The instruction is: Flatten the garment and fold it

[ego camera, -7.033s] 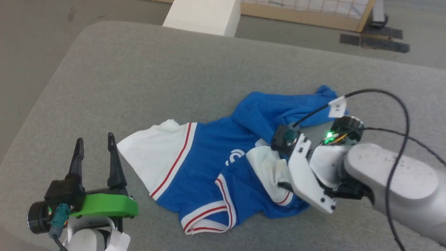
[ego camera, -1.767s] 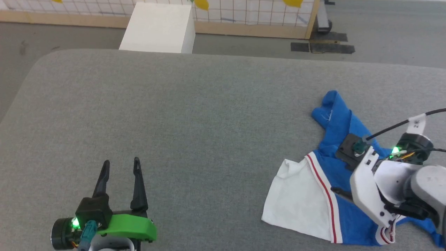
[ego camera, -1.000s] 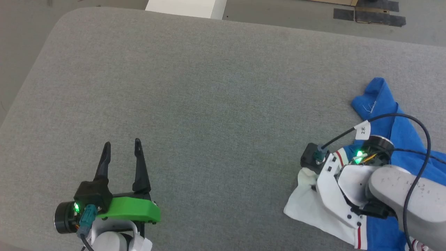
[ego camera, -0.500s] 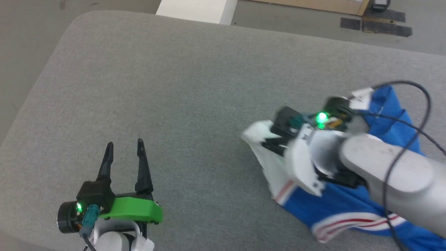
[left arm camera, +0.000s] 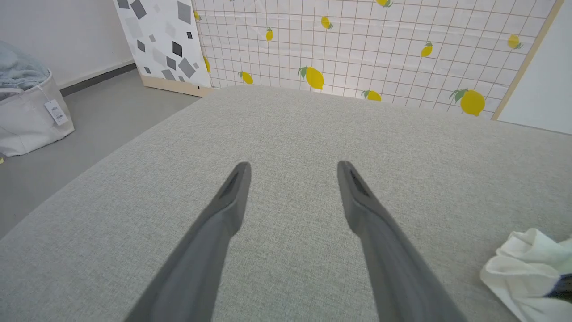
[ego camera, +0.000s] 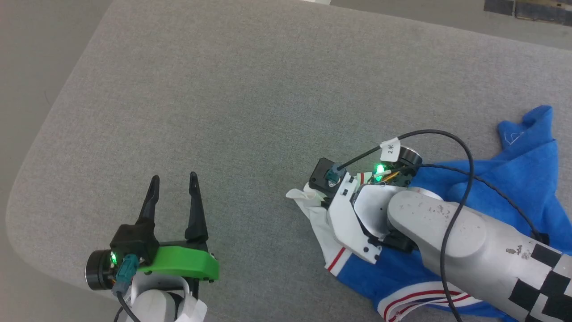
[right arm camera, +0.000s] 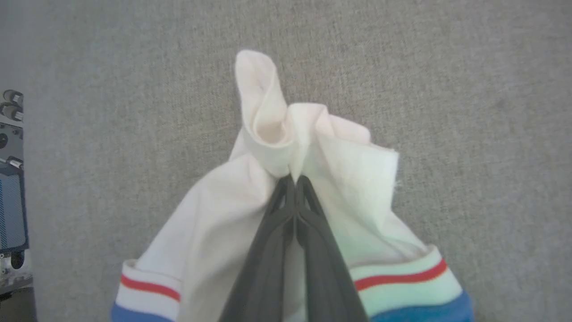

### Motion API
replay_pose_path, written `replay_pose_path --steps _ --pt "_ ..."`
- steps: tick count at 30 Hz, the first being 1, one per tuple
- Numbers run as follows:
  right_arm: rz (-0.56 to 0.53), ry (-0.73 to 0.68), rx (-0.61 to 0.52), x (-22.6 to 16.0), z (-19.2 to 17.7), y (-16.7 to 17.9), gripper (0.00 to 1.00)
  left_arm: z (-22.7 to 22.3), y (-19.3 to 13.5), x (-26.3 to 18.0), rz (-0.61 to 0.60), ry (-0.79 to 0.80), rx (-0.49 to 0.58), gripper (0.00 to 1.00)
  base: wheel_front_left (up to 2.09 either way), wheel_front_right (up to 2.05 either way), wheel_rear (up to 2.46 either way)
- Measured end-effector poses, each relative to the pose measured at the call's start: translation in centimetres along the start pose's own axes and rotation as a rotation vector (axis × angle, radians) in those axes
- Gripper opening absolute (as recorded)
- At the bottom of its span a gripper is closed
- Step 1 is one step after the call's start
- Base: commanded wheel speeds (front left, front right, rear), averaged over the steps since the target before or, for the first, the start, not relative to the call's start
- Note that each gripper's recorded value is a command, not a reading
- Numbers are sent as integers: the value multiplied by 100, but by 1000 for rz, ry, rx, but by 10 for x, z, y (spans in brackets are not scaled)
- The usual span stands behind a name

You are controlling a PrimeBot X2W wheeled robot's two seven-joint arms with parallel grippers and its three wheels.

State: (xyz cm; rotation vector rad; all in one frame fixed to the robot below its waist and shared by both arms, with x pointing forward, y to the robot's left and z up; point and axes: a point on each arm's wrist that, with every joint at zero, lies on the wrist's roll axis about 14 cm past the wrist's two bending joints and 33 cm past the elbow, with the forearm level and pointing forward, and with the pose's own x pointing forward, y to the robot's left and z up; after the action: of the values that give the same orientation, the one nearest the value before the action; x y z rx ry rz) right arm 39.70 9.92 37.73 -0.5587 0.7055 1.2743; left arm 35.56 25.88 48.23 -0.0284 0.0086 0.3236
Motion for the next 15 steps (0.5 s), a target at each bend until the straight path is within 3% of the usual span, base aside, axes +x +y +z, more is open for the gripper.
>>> replay_pose_path --steps 1,2,3,9,15 --pt "0 -15 6 1 1 0 2 -1 1 0 3 4 1 100 0 0 0" --pt "-3 -31 5 2 3 -1 84 -2 1 0 4 7 2 100 0 0 0" --pt "-10 -57 -1 2 6 -1 100 -3 1 0 4 8 3 100 0 0 0" --pt "-67 -305 -56 -15 37 -7 100 5 3 2 -5 -20 23 100 0 0 0" --pt "-263 -591 -60 -74 69 -53 100 17 -6 3 -62 -63 47 100 0 0 0"
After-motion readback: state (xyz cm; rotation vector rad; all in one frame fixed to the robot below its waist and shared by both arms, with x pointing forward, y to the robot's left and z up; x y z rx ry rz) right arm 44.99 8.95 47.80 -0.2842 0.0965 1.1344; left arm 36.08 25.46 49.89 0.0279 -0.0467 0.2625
